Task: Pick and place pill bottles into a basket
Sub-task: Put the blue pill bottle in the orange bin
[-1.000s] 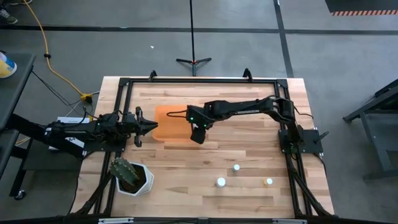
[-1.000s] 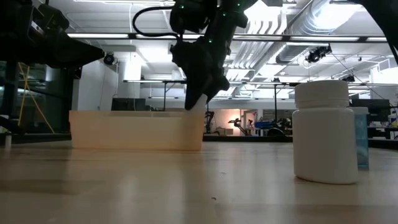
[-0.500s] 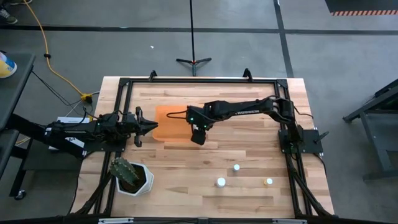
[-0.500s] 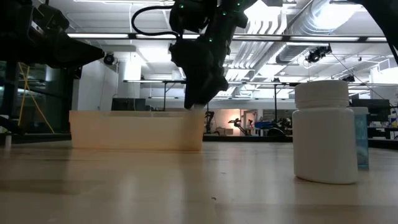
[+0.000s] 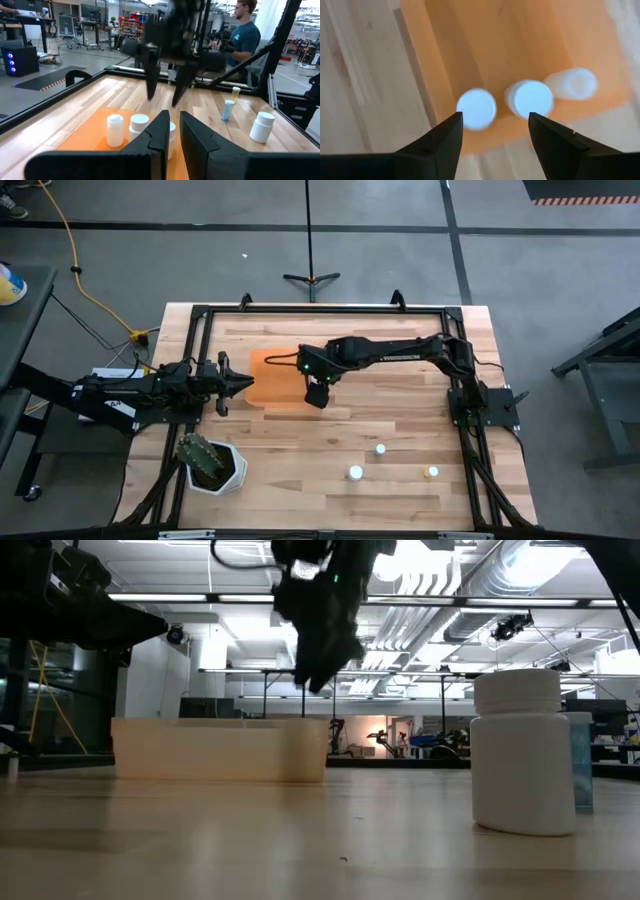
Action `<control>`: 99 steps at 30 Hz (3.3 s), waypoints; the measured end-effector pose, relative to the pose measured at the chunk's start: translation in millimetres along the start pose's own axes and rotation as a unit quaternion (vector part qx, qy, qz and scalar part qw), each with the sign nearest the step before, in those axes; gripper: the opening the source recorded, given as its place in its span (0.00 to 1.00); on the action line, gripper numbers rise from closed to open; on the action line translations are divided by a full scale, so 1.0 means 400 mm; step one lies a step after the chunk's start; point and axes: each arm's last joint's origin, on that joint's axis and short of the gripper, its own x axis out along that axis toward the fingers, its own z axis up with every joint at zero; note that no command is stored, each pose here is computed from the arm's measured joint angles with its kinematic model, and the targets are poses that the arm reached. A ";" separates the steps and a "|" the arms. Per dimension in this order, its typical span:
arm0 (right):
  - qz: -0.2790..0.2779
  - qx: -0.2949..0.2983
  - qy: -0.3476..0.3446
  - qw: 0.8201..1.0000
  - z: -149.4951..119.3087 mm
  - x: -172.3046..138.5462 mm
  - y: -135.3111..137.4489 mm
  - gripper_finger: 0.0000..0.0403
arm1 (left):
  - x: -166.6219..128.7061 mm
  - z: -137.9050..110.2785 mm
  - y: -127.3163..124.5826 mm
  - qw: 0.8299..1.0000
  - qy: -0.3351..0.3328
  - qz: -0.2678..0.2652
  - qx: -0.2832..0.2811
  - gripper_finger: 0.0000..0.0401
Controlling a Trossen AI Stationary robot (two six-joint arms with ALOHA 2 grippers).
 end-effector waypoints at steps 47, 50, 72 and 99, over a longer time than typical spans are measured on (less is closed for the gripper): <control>-0.079 0.237 0.153 0.956 -0.455 -0.073 0.285 0.65 | 0.000 -0.001 -0.002 1.000 0.003 -0.012 -0.004 0.20; -0.077 0.238 0.163 0.954 -0.465 -0.059 0.281 0.65 | 0.000 -0.001 -0.002 1.000 0.003 -0.011 -0.004 0.20; -0.077 0.222 0.152 0.960 -0.470 -0.038 0.280 0.64 | 0.000 -0.001 -0.002 1.000 0.003 -0.011 -0.004 0.20; -0.080 0.191 0.186 0.960 -0.481 0.004 0.290 0.64 | 0.000 -0.001 -0.002 1.000 0.003 -0.011 -0.004 0.20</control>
